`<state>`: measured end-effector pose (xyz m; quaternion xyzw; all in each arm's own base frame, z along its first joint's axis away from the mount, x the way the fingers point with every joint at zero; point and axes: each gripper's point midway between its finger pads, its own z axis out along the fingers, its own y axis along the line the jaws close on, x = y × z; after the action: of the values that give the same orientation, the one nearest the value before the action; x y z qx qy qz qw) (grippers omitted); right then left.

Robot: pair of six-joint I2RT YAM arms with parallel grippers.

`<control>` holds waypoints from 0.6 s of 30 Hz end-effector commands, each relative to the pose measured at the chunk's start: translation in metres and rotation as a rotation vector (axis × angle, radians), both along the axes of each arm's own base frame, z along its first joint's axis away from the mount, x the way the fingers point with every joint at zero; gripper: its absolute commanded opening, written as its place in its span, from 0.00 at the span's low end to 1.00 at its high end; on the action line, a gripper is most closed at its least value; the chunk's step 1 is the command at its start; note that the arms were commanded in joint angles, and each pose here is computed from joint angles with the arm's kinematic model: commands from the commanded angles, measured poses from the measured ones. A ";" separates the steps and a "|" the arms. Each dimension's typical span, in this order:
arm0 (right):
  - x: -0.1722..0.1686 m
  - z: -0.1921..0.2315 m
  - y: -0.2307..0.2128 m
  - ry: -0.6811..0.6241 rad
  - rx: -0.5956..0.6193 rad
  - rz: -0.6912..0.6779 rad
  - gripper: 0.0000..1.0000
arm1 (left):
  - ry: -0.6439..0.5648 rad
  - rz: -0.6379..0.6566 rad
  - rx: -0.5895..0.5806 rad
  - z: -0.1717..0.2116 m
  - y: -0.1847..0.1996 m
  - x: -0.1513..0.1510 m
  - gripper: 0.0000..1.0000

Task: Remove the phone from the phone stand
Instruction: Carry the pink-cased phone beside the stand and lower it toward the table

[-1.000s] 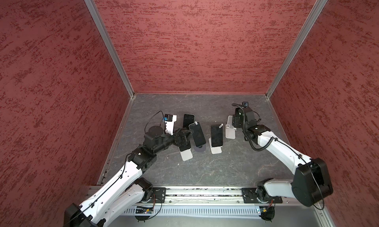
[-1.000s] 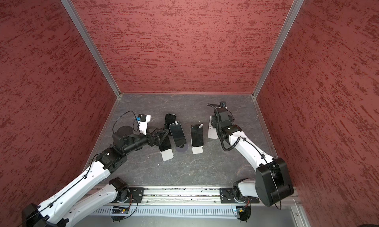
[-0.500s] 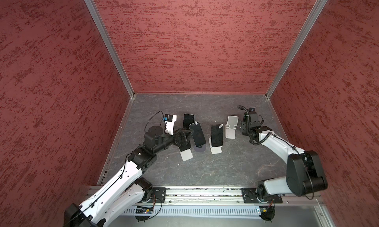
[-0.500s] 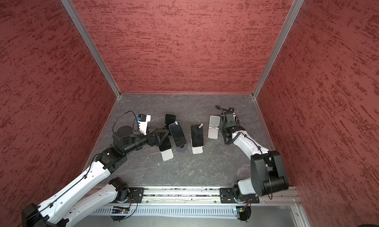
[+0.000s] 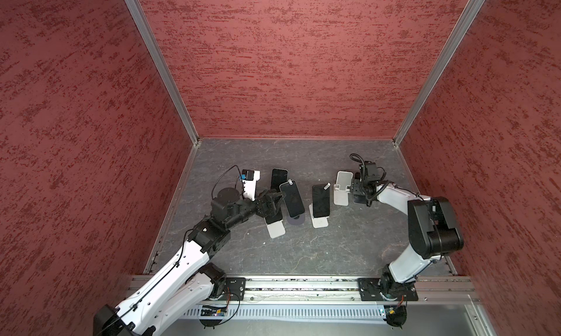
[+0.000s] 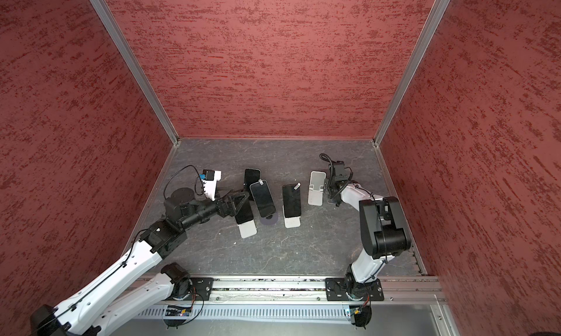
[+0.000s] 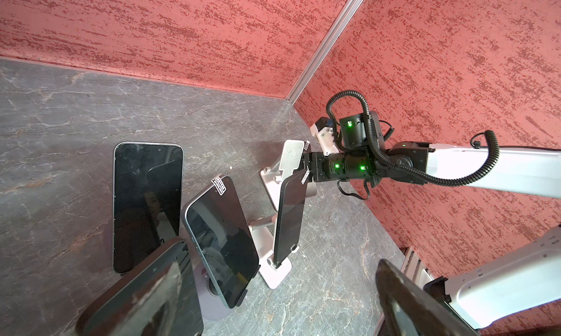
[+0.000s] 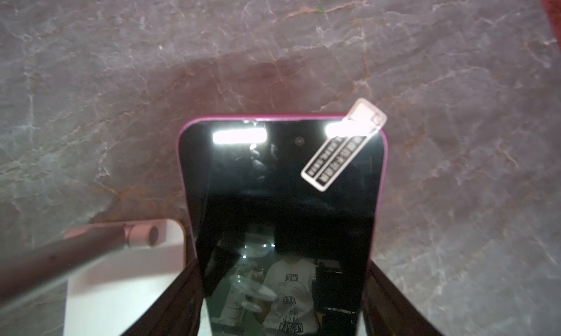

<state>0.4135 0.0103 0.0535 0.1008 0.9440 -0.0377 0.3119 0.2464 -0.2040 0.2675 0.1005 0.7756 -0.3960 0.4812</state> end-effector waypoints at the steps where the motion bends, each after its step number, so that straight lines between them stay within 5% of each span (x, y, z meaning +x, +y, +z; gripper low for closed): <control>1: 0.017 0.003 0.006 -0.015 0.059 0.037 0.58 | -0.013 0.005 -0.018 0.003 0.002 0.000 0.99; 18: 0.023 -0.034 0.007 0.115 0.117 0.133 0.61 | -0.027 0.019 -0.027 0.009 0.005 -0.001 1.00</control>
<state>0.4375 0.0089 0.0227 0.0736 0.9603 0.0135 0.2689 0.2442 -0.2019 0.2731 0.0973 0.7702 -0.3998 0.4872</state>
